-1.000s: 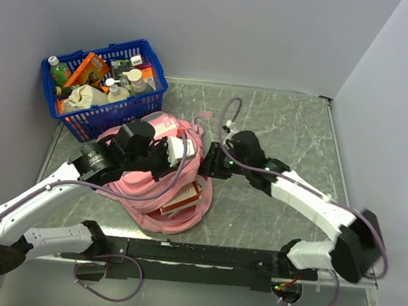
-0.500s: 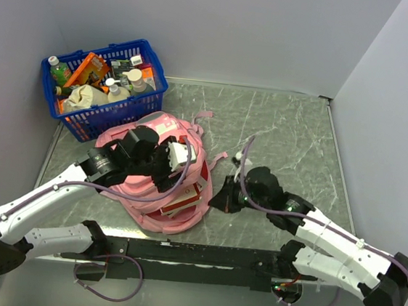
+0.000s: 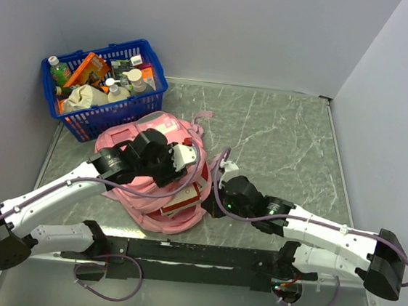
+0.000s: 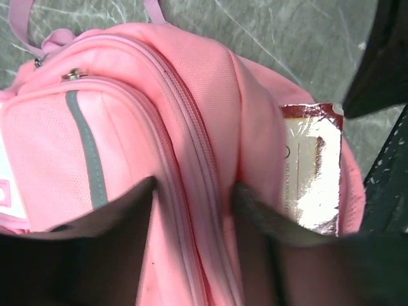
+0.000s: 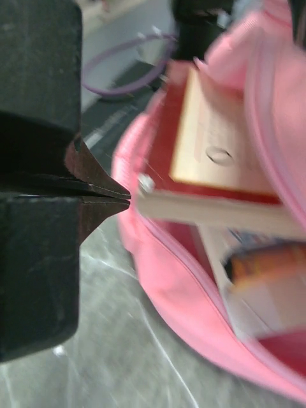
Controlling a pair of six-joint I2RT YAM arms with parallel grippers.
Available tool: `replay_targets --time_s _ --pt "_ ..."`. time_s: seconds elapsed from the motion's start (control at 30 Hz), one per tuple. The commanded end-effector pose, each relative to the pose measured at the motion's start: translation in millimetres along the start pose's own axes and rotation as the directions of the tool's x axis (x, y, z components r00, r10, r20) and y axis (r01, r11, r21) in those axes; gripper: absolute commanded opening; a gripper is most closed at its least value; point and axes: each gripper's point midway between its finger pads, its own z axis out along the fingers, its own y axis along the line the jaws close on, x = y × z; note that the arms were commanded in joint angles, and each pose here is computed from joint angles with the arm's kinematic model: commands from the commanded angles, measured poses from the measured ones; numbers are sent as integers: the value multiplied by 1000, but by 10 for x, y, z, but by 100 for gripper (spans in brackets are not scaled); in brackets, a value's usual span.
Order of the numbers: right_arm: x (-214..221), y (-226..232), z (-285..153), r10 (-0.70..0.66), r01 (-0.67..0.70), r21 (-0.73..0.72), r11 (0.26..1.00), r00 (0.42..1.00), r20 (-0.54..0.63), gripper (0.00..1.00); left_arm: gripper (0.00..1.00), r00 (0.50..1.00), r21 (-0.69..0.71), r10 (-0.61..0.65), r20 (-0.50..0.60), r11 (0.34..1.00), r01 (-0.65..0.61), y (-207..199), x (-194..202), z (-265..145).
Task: Pack the student bag
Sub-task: Place the book in the student bag.
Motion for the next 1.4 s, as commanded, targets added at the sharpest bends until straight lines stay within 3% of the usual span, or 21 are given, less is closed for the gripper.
replay_targets --time_s 0.0,0.23,0.47,0.6,0.8,1.03,1.1,1.23,1.3,1.37 --pt "-346 -43 133 -28 17 67 998 987 158 0 43 999 -32 18 38 999 -17 63 -86 -58" --pt "-531 40 266 -31 18 66 998 976 215 0 17 997 25 23 80 999 -25 -20 -230 -77" --pt "-973 154 317 -29 1 85 996 943 331 0 10 988 174 -51 149 984 25 -258 -588 -197" --pt "-959 169 404 -43 15 97 995 953 299 0 12 980 244 -82 184 969 35 -366 -790 -286" --pt "-744 -131 115 -74 23 165 986 946 315 0 15 978 321 -106 178 946 44 -560 -824 -306" --pt "-516 7 -119 -95 78 72 994 951 294 0 20 980 310 -91 174 950 33 -558 -816 -261" --pt "-389 36 -71 -116 100 77 992 964 239 0 30 980 301 -86 177 953 29 -537 -836 -260" --pt "-290 227 -36 -137 134 26 991 968 210 0 38 981 278 -78 178 960 25 -485 -853 -237" --pt "-255 244 -48 -142 137 39 990 971 194 0 38 982 247 -66 178 969 21 -424 -861 -225" --pt "-200 35 -149 -145 120 154 981 976 162 0 36 983 231 -59 172 973 18 -396 -837 -217"
